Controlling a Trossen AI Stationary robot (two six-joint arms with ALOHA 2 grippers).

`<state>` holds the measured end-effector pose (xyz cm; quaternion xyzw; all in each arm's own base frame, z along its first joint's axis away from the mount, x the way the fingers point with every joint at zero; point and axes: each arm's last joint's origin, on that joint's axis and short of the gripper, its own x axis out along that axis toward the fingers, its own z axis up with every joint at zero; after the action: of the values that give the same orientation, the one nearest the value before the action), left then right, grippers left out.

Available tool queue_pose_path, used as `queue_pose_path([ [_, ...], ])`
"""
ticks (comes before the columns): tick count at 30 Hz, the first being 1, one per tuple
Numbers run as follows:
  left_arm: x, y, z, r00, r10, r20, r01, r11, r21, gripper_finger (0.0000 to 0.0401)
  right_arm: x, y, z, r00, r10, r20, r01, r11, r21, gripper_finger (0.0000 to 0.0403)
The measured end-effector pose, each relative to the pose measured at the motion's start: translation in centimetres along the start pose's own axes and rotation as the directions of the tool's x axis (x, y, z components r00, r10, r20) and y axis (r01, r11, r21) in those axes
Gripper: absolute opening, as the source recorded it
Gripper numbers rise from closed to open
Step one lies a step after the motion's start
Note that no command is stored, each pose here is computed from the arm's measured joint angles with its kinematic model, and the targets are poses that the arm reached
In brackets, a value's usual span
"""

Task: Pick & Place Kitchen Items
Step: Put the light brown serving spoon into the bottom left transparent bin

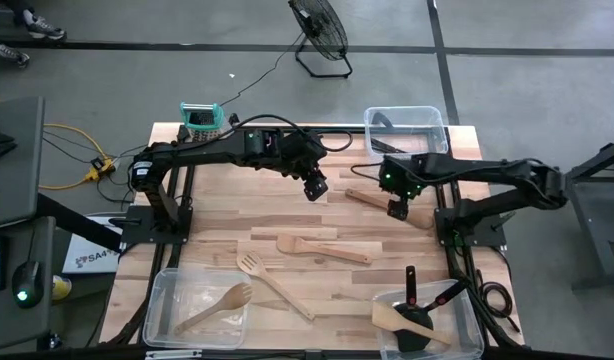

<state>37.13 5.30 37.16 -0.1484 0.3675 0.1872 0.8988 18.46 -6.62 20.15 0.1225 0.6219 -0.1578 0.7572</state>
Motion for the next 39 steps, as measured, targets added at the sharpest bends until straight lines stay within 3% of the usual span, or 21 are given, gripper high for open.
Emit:
queue_pose_path([
  [17,0.0,0.0,0.0,1.000,0.002,0.002,-0.002,1.000,-0.007,0.0214,5.2,0.2,2.0,0.990,-0.013,-0.139,0.018,0.999,0.035,0.0294],
  [32,0.0,0.0,-0.1,1.000,0.005,-0.005,-0.005,1.000,-0.006,0.0214,7.5,0.4,2.1,0.970,0.006,-0.242,0.001,1.000,0.029,0.0292],
  [39,-0.1,0.0,-0.1,1.000,0.004,-0.007,-0.004,1.000,0.013,0.0214,8.1,0.5,2.1,0.963,0.041,-0.265,-0.035,0.999,0.030,0.0244],
])
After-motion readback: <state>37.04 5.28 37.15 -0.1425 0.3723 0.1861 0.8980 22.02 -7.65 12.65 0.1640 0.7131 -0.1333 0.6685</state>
